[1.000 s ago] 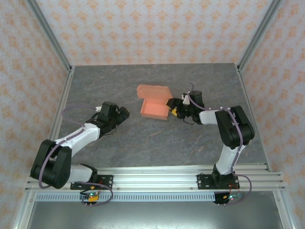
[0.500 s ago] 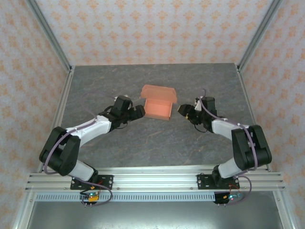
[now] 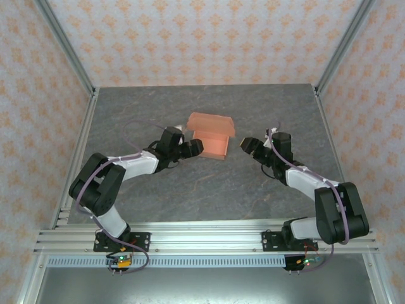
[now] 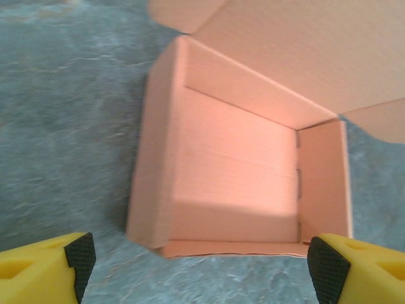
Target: Fold the paper box
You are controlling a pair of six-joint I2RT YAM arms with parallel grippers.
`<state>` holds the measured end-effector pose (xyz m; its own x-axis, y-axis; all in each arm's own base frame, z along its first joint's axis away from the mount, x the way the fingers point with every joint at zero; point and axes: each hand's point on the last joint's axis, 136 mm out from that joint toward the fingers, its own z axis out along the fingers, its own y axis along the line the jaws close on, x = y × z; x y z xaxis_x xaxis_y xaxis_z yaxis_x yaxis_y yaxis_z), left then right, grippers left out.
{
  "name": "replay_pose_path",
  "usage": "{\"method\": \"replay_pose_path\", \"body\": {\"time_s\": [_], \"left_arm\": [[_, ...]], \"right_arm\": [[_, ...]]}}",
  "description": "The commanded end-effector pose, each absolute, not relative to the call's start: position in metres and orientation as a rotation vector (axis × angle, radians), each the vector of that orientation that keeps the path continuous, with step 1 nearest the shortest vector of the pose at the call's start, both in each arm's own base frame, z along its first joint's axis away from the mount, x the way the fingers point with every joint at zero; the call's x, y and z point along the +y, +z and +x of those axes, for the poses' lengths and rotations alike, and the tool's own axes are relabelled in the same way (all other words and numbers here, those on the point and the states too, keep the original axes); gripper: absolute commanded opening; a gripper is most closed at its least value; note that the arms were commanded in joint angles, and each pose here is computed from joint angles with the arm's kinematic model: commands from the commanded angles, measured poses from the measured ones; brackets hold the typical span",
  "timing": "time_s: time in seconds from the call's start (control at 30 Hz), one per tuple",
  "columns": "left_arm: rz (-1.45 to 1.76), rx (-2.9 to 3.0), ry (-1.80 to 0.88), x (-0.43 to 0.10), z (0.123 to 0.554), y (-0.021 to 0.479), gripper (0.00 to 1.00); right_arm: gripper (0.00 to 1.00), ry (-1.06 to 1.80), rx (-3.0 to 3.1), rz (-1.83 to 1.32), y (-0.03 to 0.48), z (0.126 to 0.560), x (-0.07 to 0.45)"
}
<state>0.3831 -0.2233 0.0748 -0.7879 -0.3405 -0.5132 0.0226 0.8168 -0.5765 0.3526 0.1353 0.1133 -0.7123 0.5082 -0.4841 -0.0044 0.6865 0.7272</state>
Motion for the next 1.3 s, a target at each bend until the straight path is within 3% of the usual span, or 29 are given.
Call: {"method": "replay_pose_path", "body": {"time_s": [0.0,0.13,0.37,0.57,0.73,0.9,1.13,1.27], "left_arm": [[-0.169,2.279,-0.968,-0.254,0.382,0.093,0.88],[-0.131,2.221,-1.198,-0.279,0.370,0.101,0.89],[-0.088,2.195,-1.209,-0.274,0.357,0.120,0.90],[-0.172,2.222,-0.798,-0.218,0.367,0.135,0.92],[0.084,2.271,-0.502,-0.212,0.385,0.141,0.91],[0.145,2.211,-0.312,-0.204,0.415,0.149,0.90],[0.204,2.202,-0.193,-0.207,0.442,0.146,0.85],[0.253,2.196,-0.223,-0.219,0.451,0.153,0.77]], "right_arm": [[0.68,0.911,2.111,0.357,0.135,0.369,0.129],[0.69,0.888,2.077,0.367,0.142,0.379,0.125],[0.73,0.848,2.041,0.368,0.156,0.399,0.114],[0.74,0.819,2.070,0.181,0.168,0.414,0.126],[0.70,0.786,2.096,-0.017,0.163,0.418,0.143],[0.68,0.749,2.163,-0.123,0.154,0.427,0.158],[0.67,0.732,2.202,-0.150,0.145,0.447,0.169],[0.62,0.719,2.226,-0.162,0.144,0.455,0.172]]}}
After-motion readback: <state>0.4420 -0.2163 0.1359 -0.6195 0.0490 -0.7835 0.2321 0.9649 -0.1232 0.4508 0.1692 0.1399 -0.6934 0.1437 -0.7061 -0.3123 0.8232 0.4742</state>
